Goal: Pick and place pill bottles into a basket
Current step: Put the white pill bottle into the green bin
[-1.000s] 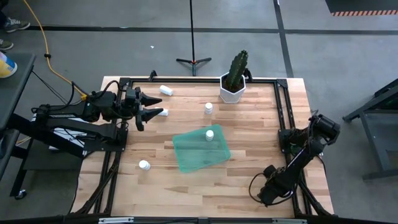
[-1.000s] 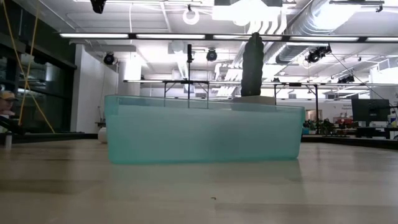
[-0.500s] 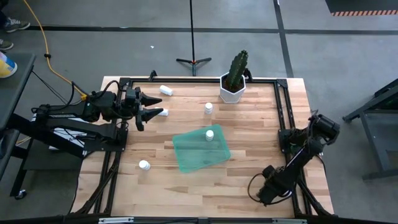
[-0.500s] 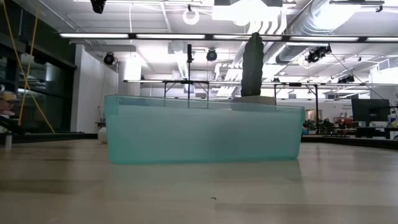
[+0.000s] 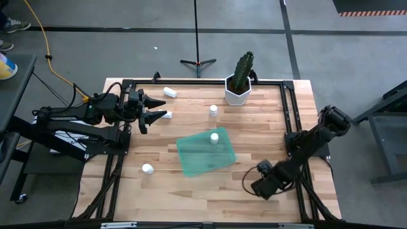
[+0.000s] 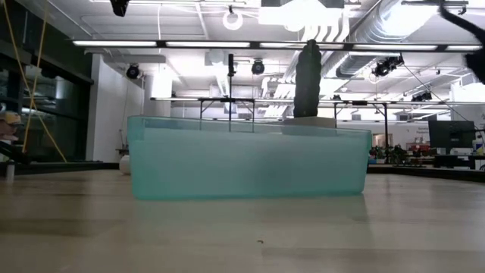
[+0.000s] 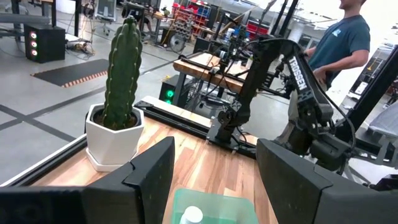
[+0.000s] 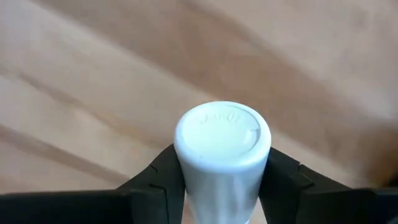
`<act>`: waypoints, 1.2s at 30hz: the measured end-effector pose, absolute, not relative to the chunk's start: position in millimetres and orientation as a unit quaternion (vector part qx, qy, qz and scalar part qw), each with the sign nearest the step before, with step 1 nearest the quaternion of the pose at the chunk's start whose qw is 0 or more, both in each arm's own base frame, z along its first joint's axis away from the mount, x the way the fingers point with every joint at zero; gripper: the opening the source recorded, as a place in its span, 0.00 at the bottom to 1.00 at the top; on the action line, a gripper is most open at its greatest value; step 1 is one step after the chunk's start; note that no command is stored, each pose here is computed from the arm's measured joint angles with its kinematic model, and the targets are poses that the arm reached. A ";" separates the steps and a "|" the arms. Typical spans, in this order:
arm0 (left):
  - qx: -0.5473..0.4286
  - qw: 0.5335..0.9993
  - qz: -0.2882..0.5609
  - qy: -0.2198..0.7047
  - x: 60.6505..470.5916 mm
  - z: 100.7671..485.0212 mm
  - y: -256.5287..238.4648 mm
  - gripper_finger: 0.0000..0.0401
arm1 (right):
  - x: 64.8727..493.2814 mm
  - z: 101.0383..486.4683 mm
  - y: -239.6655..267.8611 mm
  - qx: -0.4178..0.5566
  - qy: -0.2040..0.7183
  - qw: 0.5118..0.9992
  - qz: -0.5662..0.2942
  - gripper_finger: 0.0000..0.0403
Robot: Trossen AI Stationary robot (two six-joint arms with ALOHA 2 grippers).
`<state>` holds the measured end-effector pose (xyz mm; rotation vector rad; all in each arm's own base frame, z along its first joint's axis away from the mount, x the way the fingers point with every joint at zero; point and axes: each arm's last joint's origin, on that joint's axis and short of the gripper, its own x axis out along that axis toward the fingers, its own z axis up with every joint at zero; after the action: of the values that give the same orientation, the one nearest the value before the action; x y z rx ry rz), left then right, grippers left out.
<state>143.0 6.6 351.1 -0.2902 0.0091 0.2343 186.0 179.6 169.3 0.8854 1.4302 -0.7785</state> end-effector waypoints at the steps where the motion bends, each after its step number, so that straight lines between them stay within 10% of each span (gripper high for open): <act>1: -0.144 0.983 0.117 0.005 143.1 351.1 6.6 0.65 | 188.7 172.1 176.8 0.382 0.605 0.613 -0.335 0.36; 14: -0.147 0.982 0.116 0.004 143.0 351.1 6.6 0.65 | 244.1 225.5 142.6 0.353 0.302 0.848 -0.256 0.35; 36: -0.147 0.982 0.116 0.004 143.1 351.2 6.6 0.65 | 321.7 300.8 53.3 0.222 -0.033 0.961 -0.159 0.35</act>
<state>143.1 6.6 351.2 -0.2949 0.0078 0.2343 321.7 53.3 300.8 0.4504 -0.0667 -0.3230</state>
